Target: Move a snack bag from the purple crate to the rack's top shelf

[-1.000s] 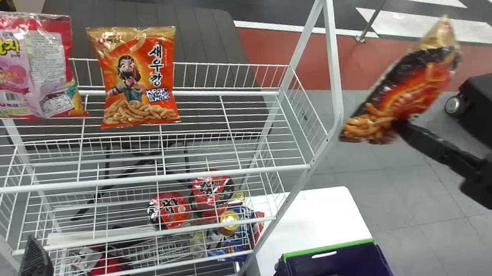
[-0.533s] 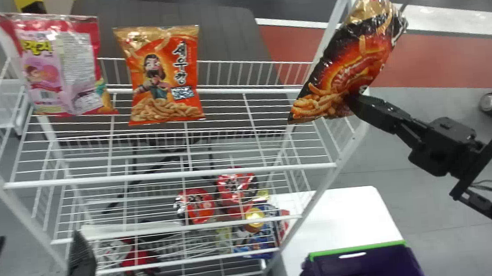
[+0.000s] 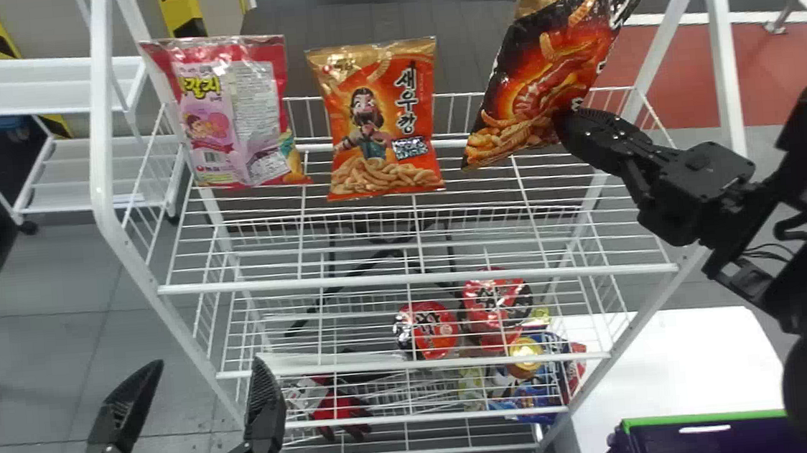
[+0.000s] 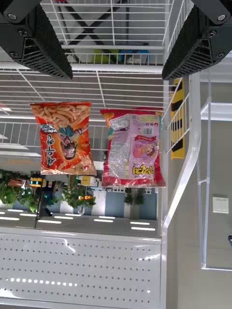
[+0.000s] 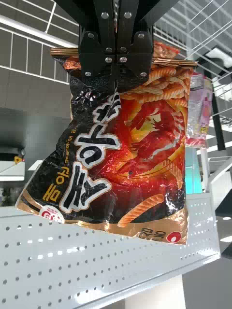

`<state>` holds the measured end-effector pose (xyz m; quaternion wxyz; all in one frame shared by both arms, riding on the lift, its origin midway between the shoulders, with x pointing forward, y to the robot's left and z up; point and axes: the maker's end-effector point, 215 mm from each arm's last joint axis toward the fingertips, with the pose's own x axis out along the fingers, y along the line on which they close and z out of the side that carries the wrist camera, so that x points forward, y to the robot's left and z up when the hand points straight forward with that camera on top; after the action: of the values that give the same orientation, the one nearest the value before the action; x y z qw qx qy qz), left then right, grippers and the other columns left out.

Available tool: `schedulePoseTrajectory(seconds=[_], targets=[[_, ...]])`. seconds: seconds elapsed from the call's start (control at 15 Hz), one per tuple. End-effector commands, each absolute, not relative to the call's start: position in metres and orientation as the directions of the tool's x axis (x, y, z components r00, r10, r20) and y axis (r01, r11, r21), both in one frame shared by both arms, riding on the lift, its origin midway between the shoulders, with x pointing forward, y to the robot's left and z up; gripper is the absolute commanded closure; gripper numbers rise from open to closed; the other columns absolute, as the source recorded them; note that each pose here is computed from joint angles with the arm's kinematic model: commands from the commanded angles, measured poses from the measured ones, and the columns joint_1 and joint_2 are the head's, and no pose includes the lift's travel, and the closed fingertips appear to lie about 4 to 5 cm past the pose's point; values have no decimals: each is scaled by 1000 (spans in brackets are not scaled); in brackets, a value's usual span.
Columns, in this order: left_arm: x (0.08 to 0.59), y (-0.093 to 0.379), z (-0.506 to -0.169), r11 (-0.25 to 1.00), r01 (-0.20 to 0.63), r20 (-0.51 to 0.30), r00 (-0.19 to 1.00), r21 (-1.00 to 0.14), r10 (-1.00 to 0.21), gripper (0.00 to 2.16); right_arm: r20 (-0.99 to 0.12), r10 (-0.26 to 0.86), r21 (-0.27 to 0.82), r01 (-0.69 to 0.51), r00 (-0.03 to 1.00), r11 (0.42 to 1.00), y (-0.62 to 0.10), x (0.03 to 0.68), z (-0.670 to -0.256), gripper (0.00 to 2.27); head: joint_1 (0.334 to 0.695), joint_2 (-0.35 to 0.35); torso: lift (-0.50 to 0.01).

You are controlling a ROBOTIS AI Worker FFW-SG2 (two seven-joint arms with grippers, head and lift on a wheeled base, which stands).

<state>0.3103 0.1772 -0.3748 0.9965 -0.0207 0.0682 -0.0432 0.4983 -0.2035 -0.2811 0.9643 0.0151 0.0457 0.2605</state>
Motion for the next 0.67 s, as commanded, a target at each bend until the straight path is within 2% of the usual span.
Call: schedulePoseTrajectory(seconds=[0.0, 0.13, 0.4, 0.6], targets=[[311, 179, -379, 996, 82, -139, 986, -48, -88, 137, -44, 484, 67, -481, 874, 874, -193, 517, -304, 1521, 695, -44, 0], [311, 180, -380, 996, 81, -143, 986, -46, -87, 137, -24, 437, 69, -435, 899, 898, -197, 535, -318, 1521, 695, -30, 0], [313, 182, -384, 996, 77, -143, 986, -50, -84, 137, -66, 438, 111, -430, 897, 896, -188, 555, -346, 1521, 695, -20, 0], [315, 181, -385, 996, 79, -141, 986, -51, -85, 137, -72, 406, 99, -398, 911, 912, -188, 566, -354, 1521, 695, -12, 0]])
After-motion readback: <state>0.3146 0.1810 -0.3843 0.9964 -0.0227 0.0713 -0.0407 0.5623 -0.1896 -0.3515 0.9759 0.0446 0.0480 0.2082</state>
